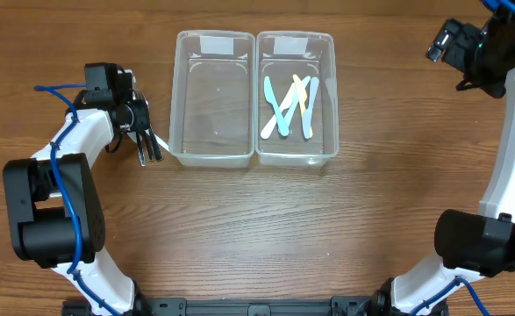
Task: Pack container
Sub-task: 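Move the left gripper to the forks and grasp the metal forks, then carry the metal forks into the left container and release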
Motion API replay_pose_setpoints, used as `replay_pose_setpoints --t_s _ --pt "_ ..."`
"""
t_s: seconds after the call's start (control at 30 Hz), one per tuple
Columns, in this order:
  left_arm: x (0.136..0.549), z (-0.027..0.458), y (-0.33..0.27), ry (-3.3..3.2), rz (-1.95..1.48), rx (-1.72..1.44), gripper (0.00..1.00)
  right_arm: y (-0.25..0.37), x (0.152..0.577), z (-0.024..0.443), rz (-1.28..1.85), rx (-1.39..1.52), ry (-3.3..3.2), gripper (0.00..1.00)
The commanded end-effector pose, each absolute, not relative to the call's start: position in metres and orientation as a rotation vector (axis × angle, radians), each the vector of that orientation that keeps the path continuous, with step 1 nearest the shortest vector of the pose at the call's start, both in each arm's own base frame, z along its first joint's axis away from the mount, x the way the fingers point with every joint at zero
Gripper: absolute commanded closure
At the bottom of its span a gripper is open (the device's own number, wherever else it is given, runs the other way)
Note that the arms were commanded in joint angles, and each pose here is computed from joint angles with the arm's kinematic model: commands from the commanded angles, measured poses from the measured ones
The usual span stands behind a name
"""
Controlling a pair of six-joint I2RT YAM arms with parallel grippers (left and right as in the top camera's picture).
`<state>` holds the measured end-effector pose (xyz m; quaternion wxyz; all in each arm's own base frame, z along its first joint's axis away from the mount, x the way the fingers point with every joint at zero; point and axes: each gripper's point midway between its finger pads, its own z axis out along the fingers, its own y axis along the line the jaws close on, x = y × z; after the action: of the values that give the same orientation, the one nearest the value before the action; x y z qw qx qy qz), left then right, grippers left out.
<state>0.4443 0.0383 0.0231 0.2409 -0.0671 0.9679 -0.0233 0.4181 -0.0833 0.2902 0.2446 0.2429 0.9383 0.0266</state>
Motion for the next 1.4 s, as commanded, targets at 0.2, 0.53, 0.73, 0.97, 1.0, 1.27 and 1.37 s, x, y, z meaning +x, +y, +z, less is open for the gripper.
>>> replay_pose_setpoints --t_s 0.2,0.53,0.73,0.97,1.0,1.27,1.37 --pt "0.447 0.007 0.027 2.675 -0.150 -0.137 0.79 -0.085 0.416 0.290 0.063 0.681 2.566 0.00" --pt "0.451 0.021 0.028 2.647 -0.144 -0.133 0.96 -0.085 0.416 0.290 0.062 0.680 2.566 0.00" --pt "0.461 0.098 0.036 2.528 -0.074 -0.133 0.96 -0.085 0.416 0.290 0.063 0.681 2.566 0.00" --pt "0.453 0.185 0.038 2.400 -0.040 -0.125 0.96 -0.085 0.416 0.290 0.063 0.680 2.566 0.00" --pt "0.450 0.191 0.037 2.394 -0.040 -0.124 0.96 -0.085 0.416 0.290 0.063 0.680 2.566 0.00" --pt "0.443 0.191 -0.025 2.421 -0.145 0.039 0.96 -0.085 0.416 0.290 0.063 0.680 2.566 0.00" --pt "0.446 0.197 -0.064 2.382 -0.175 0.146 0.96 -0.085 0.416 0.290 0.063 0.680 2.566 0.00"
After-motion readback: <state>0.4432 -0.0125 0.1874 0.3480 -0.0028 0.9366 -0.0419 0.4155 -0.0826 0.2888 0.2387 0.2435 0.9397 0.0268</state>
